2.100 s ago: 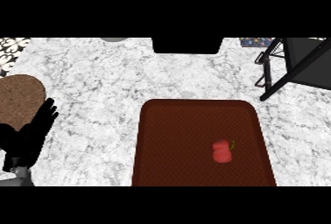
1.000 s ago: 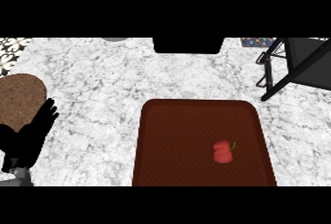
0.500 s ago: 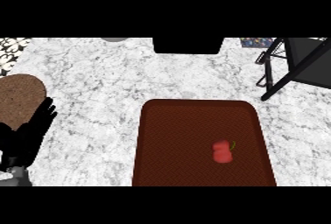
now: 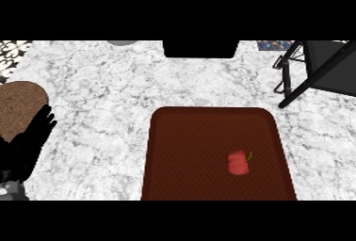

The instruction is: Pick the can from the tray and place it in the tiered shelf

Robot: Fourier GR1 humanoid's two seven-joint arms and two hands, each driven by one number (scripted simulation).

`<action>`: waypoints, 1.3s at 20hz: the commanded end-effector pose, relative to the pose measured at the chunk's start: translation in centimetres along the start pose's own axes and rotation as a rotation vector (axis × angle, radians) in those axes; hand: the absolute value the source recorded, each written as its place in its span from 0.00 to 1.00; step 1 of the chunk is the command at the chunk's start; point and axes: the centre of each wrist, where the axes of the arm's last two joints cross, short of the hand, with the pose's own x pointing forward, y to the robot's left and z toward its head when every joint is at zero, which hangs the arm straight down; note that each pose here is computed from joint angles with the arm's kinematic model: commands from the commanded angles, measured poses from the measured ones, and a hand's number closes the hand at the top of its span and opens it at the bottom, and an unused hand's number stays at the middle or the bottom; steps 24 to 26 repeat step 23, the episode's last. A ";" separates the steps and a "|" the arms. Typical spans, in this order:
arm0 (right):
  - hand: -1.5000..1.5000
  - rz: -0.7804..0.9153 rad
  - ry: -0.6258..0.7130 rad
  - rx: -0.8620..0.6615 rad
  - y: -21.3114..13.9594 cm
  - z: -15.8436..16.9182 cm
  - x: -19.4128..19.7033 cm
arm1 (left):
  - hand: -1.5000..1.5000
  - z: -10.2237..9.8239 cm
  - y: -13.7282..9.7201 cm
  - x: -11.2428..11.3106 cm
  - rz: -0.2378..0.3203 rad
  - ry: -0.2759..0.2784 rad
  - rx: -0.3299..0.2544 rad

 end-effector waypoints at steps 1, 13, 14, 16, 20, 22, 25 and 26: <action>0.00 -0.157 -0.011 -0.015 -3.3 0.6 0.3 | 0.50 0.4 -0.9 -1.2 -0.012 0.004 0.005; 0.00 -0.211 0.025 -0.188 -20.4 10.4 -0.9 | 0.50 0.7 -0.9 -0.5 0.008 0.010 0.024; 0.00 -0.215 0.043 -0.176 -20.5 11.0 -2.6 | 0.50 1.1 0.4 -2.2 0.000 0.005 0.025; 0.00 -0.165 0.073 -0.137 -22.7 13.2 -2.7 | 0.50 1.1 0.7 -2.1 0.012 0.018 0.037; 0.00 -0.173 0.062 -0.111 -25.9 16.7 -2.3 | 0.50 1.1 0.5 -1.6 0.005 0.013 0.053; 0.00 -0.163 0.064 -0.116 -26.3 17.4 -2.7 | 0.50 0.7 0.5 -1.6 0.019 0.017 0.045; 0.00 -0.162 0.055 -0.116 -26.7 17.8 -2.6 | 0.50 1.1 0.6 -2.3 0.016 0.032 0.053; 0.00 -0.162 0.055 -0.116 -26.7 17.8 -2.6 | 0.50 1.1 0.6 -2.3 0.016 0.032 0.053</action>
